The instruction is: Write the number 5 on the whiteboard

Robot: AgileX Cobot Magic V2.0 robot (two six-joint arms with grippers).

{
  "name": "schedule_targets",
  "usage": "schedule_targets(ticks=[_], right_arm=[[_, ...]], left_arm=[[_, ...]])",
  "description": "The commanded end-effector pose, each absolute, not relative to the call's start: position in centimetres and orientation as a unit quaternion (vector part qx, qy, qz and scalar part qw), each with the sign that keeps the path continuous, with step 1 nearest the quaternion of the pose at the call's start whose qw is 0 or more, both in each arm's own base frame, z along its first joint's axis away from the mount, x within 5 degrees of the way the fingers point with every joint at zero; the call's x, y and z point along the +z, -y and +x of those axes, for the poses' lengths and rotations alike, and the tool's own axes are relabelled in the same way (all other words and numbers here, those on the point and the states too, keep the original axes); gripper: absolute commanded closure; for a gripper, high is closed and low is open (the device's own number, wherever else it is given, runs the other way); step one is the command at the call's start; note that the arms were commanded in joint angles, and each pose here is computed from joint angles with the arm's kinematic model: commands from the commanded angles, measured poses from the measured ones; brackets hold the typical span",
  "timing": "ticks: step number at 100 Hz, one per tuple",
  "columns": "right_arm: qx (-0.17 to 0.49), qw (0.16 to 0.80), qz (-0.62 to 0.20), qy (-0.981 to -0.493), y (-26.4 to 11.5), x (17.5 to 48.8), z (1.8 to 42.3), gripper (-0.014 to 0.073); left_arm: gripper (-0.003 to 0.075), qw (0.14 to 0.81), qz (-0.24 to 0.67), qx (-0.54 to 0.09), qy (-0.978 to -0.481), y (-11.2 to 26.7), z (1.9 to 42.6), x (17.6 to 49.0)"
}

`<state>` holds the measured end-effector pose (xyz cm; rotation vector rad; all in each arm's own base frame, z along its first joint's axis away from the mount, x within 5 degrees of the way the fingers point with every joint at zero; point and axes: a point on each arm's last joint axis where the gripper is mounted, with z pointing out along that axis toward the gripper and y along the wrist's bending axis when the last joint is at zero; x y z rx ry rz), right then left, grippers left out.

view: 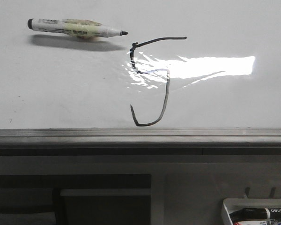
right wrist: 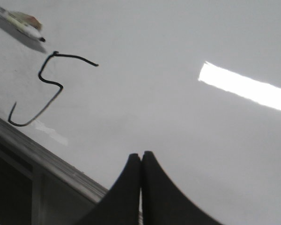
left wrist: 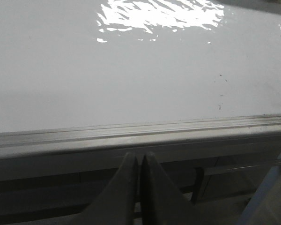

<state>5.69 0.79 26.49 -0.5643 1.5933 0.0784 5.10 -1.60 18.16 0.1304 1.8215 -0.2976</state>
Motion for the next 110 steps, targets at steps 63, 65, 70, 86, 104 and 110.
schedule_targets(ticks=[63,65,70,86,104,110], right_arm=[[0.018,0.619,0.000,-0.785,0.0,17.3,5.3,0.0656],[0.017,0.617,0.000,-0.787,0.0,17.3,5.4,0.0656],[0.017,0.617,0.000,-0.787,0.0,17.3,5.4,0.0656],[0.017,0.620,-0.001,-0.784,0.0,17.4,5.4,0.0656],[0.017,0.620,-0.001,-0.784,0.0,17.4,5.4,0.0656],[0.017,0.620,-0.001,-0.784,0.0,17.4,5.4,0.0656]], left_arm=[[0.0741,0.625,0.047,-0.137,-0.767,1.6,5.1,18.2],[0.0741,0.625,0.047,-0.137,-0.767,1.6,5.1,18.2],[0.0741,0.625,0.046,-0.138,-0.767,1.6,5.1,18.2],[0.0741,0.625,0.046,-0.138,-0.767,1.6,5.1,18.2],[0.0741,0.625,0.046,-0.138,-0.767,1.6,5.1,18.2],[0.0741,0.625,0.046,-0.138,-0.767,1.6,5.1,18.2]])
